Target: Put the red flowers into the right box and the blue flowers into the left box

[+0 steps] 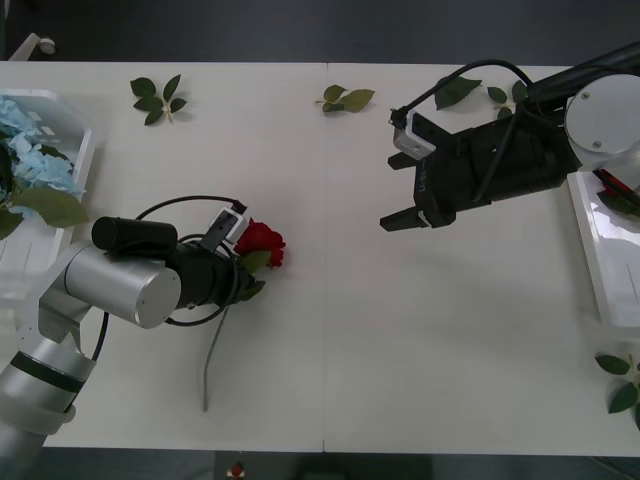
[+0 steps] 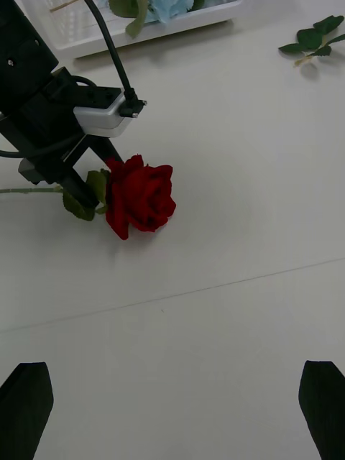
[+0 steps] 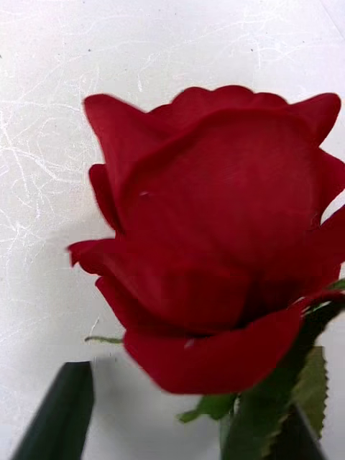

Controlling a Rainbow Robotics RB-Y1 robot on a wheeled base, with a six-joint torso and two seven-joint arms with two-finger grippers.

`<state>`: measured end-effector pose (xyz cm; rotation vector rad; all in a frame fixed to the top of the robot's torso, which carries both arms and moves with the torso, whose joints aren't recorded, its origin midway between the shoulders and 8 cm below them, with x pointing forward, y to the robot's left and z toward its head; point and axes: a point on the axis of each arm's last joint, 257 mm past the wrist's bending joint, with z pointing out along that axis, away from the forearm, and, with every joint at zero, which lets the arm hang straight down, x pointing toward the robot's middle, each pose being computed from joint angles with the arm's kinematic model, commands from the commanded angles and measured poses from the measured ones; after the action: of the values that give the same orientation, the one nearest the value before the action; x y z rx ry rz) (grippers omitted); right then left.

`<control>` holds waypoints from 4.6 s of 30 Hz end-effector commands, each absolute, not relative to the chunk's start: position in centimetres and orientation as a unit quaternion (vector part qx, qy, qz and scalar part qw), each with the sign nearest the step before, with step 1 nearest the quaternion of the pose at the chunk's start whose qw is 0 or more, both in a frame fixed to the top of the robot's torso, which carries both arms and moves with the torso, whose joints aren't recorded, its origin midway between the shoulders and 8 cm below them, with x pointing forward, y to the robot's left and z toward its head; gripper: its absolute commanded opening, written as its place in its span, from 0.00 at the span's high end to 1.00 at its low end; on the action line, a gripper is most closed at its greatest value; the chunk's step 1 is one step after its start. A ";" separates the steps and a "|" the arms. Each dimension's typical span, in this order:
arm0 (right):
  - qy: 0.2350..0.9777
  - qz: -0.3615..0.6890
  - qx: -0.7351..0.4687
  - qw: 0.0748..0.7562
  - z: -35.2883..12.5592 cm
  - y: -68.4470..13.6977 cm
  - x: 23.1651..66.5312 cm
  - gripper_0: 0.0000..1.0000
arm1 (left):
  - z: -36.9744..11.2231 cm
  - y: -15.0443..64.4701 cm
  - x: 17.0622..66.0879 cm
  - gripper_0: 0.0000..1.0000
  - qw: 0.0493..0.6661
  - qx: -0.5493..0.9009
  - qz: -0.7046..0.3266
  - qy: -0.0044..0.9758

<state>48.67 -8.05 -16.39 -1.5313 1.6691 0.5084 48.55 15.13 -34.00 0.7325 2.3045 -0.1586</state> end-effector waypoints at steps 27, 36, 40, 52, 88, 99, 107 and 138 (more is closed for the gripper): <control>0.654 0.231 -0.618 0.371 -19.9 -6.7 45.7 0.00 | -12.6 17.0 46.9 1.00 0.437 0.193 -0.316 0.819; 0.651 0.275 -0.600 0.375 -16.4 -6.6 45.1 0.00 | -7.0 14.3 46.5 1.00 0.465 0.130 -0.503 0.717; 0.650 0.306 -0.596 0.359 -14.3 -7.1 43.9 0.00 | -6.2 12.6 47.3 1.00 0.490 0.115 -0.534 0.679; 0.707 0.472 -0.452 0.269 -12.9 -7.8 38.9 0.00 | -3.2 4.3 48.2 1.00 0.528 0.097 -0.584 0.608; 0.722 0.456 -0.448 0.265 -15.6 -1.1 39.7 0.92 | -2.5 -0.5 48.4 1.00 0.546 0.111 -0.573 0.601; 0.721 0.460 -0.445 0.267 -15.4 -0.7 39.8 1.00 | -2.5 -0.4 48.5 1.00 0.545 0.110 -0.574 0.601; 0.720 0.459 -0.444 0.271 -15.3 -0.7 39.9 1.00 | -3.8 1.2 48.8 0.13 0.545 0.126 -0.550 0.620; 0.936 0.191 -0.211 0.206 -15.2 -28.6 46.2 1.00 | -13.3 15.7 38.6 0.00 0.432 0.402 -0.408 0.697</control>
<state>45.66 -25.90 -16.61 -0.7225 2.5817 0.5892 38.38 16.47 -15.06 1.0316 1.7520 -0.9936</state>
